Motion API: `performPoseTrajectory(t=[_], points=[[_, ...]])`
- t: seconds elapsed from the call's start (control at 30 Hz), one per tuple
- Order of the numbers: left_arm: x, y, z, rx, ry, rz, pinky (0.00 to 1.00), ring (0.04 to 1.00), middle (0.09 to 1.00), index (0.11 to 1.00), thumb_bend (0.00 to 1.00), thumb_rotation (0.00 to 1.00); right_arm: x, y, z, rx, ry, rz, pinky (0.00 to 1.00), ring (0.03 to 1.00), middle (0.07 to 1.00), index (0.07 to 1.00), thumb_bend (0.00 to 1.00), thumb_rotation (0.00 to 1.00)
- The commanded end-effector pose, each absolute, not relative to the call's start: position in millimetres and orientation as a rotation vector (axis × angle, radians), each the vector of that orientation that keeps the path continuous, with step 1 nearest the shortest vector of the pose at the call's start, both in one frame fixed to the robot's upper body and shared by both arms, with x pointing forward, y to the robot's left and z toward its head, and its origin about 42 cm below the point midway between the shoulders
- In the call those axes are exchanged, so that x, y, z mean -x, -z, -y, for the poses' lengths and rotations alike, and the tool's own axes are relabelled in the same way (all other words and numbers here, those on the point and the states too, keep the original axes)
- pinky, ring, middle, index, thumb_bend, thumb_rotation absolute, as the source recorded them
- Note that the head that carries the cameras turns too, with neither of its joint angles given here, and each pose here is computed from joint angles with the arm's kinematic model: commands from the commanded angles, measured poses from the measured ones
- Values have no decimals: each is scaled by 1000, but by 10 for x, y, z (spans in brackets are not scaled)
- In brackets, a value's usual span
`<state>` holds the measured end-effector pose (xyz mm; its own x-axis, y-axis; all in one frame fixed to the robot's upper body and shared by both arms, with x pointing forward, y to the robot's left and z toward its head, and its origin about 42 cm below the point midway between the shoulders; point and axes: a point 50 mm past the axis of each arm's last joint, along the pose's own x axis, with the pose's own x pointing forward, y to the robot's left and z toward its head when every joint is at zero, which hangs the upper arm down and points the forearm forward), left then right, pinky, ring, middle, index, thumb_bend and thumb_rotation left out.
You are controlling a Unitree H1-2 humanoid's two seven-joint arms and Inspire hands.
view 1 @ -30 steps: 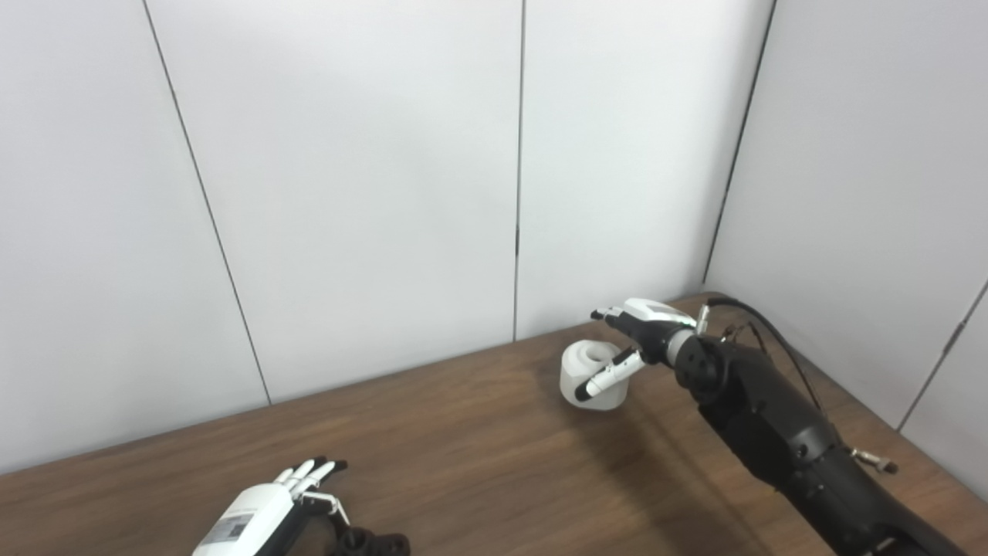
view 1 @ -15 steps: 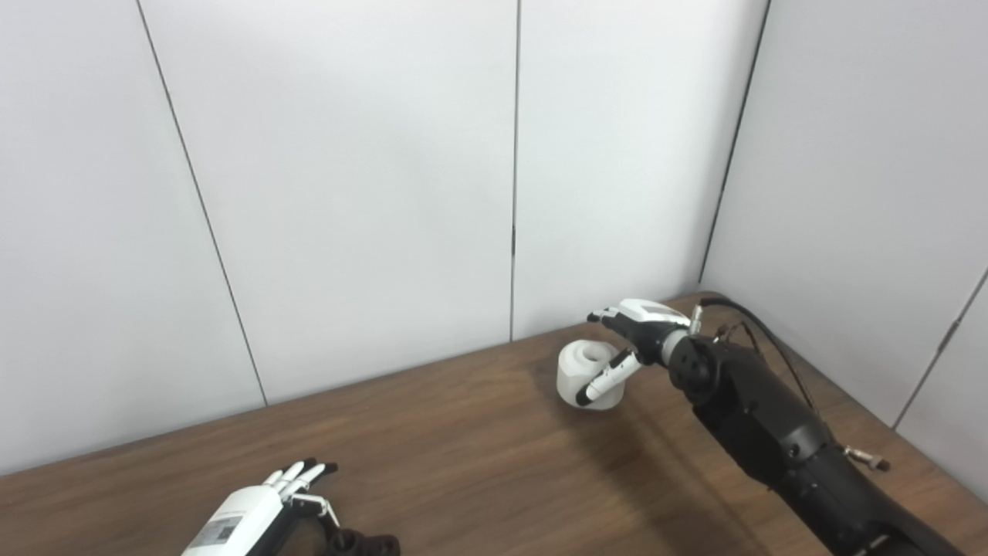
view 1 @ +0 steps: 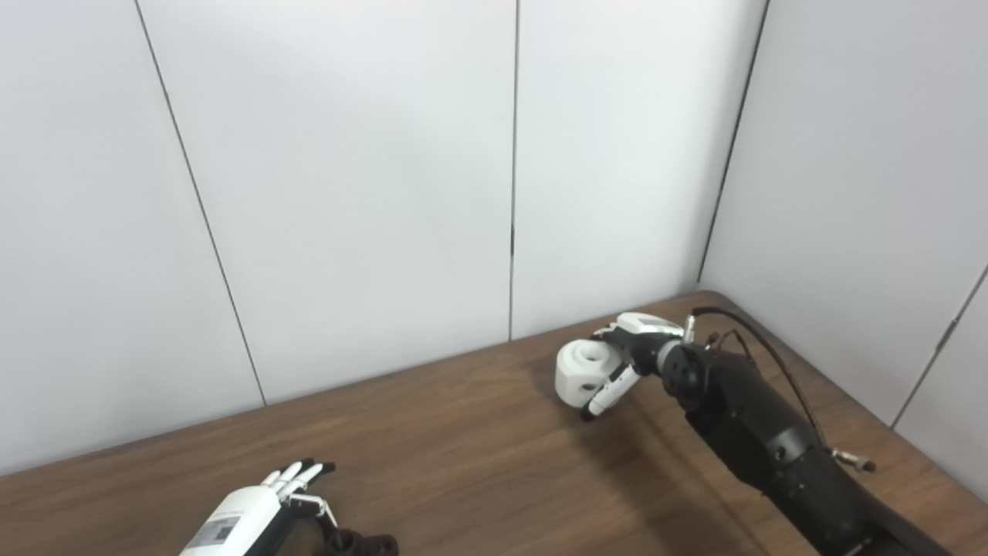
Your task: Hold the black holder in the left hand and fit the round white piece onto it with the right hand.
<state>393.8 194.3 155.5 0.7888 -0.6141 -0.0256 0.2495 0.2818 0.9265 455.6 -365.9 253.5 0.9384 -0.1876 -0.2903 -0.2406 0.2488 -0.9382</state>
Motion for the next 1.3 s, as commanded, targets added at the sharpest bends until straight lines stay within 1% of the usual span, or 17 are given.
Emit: performPoseTrajectory(t=[0.0, 0.1, 0.13, 0.17, 0.2, 0.27, 0.63, 0.77, 0.83, 1.0, 1.17, 1.27], points=[[-3993, -1664, -2050, -1187, 572, 380, 1000, 1000, 960, 482, 518, 45, -4620, -2884, 3711, 1394, 44, -269, 882, 1000, 998, 751, 966, 354], [-3992, -1669, -2043, -1190, 572, 384, 1000, 1000, 958, 482, 518, 45, -4605, -2849, 3723, 1417, 58, -236, 856, 1000, 982, 657, 825, 308], [-3991, -1669, -2043, -1190, 572, 386, 1000, 1000, 957, 482, 518, 45, -4600, -2837, 3725, 1419, 64, -223, 845, 1000, 971, 618, 771, 277], [-3990, -1670, -2043, -1191, 572, 386, 1000, 1000, 955, 482, 518, 45, -4598, -2827, 3726, 1422, 71, -213, 841, 1000, 965, 556, 645, 216], [-3988, -1670, -2044, -1188, 572, 384, 1000, 1000, 956, 482, 518, 45, -4595, -2818, 3724, 1425, 76, -201, 840, 1000, 960, 523, 580, 184], [-3986, -1669, -2047, -1187, 574, 378, 1000, 1000, 957, 482, 518, 45, -4593, -2808, 3720, 1431, 83, -186, 830, 995, 948, 493, 524, 156], [-3977, -1669, -2046, -1190, 577, 374, 1000, 1000, 962, 482, 518, 45, -4595, -2775, 3734, 1425, 103, -148, 836, 994, 936, 482, 506, 142], [-3959, -1675, -2020, -1188, 570, 373, 1000, 1000, 961, 482, 518, 46, -4543, -2808, 3746, 1427, 93, -121, 822, 991, 926, 482, 508, 141], [-3960, -1682, -1997, -1195, 573, 368, 1000, 1000, 968, 483, 518, 46, -4514, -2838, 3735, 1423, 81, -109, 834, 995, 929, 482, 508, 143], [-3963, -1720, -1916, -1214, 583, 351, 1000, 1000, 990, 483, 519, 47, -4429, -2940, 3642, 1428, 50, -51, 838, 1000, 934, 482, 509, 141], [-3973, -1692, -1845, -1185, 559, 374, 1000, 1000, 965, 482, 518, 46, -4315, -3085, 3473, 1431, 7, 12, 865, 1000, 955, 483, 507, 143], [-3988, -1667, -1810, -1186, 548, 380, 1000, 1000, 963, 482, 518, 46, -4249, -3135, 3362, 1443, -12, 40, 857, 1000, 960, 483, 507, 144]])
